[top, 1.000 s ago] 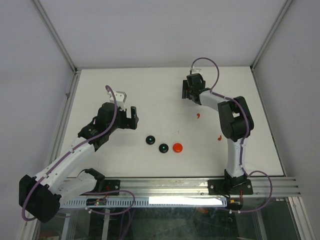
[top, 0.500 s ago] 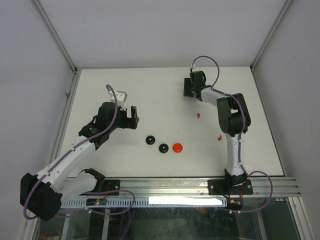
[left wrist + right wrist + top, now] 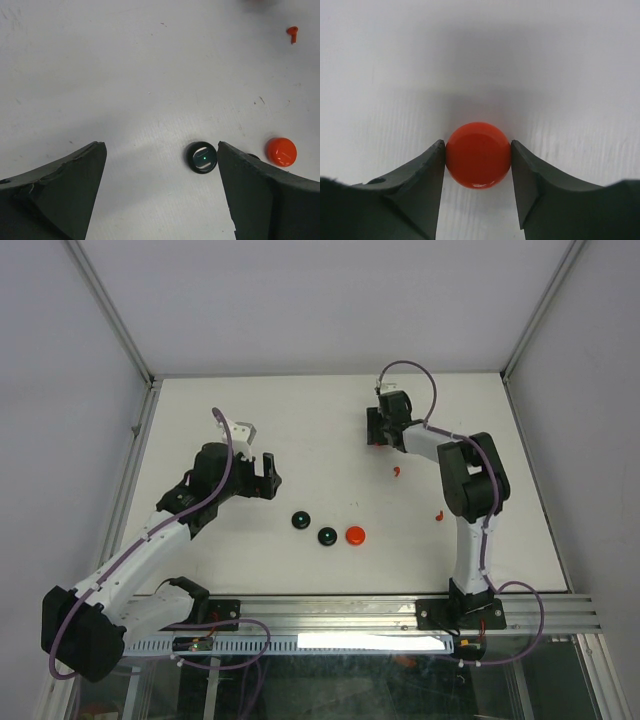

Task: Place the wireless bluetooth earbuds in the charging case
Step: Pick up the charging case at the center of the board.

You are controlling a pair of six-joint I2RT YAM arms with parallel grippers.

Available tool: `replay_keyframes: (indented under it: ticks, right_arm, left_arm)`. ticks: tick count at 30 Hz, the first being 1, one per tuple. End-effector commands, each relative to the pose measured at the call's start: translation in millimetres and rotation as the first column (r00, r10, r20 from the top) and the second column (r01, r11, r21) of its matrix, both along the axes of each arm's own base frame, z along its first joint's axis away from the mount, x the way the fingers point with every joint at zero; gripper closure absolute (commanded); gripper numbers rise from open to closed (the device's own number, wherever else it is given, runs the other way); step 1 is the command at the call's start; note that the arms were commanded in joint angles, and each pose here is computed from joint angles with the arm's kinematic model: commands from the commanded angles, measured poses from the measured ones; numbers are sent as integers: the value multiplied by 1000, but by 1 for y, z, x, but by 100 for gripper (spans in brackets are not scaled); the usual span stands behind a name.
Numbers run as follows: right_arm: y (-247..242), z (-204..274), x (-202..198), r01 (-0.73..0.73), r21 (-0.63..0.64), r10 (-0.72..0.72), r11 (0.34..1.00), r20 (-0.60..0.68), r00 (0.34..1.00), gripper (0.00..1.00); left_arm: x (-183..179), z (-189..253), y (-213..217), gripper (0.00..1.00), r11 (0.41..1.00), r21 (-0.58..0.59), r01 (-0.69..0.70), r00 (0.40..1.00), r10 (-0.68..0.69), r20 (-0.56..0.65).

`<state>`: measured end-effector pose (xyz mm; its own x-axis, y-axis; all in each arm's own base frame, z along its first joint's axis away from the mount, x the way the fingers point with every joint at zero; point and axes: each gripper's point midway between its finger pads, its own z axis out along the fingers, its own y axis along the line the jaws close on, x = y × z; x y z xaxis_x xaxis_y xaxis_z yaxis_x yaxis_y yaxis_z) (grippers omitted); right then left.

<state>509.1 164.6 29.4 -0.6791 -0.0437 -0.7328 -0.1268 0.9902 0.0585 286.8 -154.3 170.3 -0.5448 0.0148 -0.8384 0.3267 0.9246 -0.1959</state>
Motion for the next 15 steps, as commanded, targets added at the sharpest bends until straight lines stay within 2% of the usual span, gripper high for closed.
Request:
replay_keyframes:
  ticks: [1, 9, 15]
  right_arm:
    - [32, 51, -28, -143, 13, 141, 990, 89, 986, 54]
    - [74, 100, -96, -346, 30, 334, 938, 199, 921, 54]
    - [104, 142, -150, -501, -38, 488, 865, 304, 818, 54]
  left_arm:
    - [4, 21, -10, 6, 996, -71, 53, 997, -49, 63]
    - [-7, 36, -27, 11, 973, -163, 161, 985, -147, 91]
    - [-15, 51, -36, 12, 951, -217, 219, 973, -195, 126]
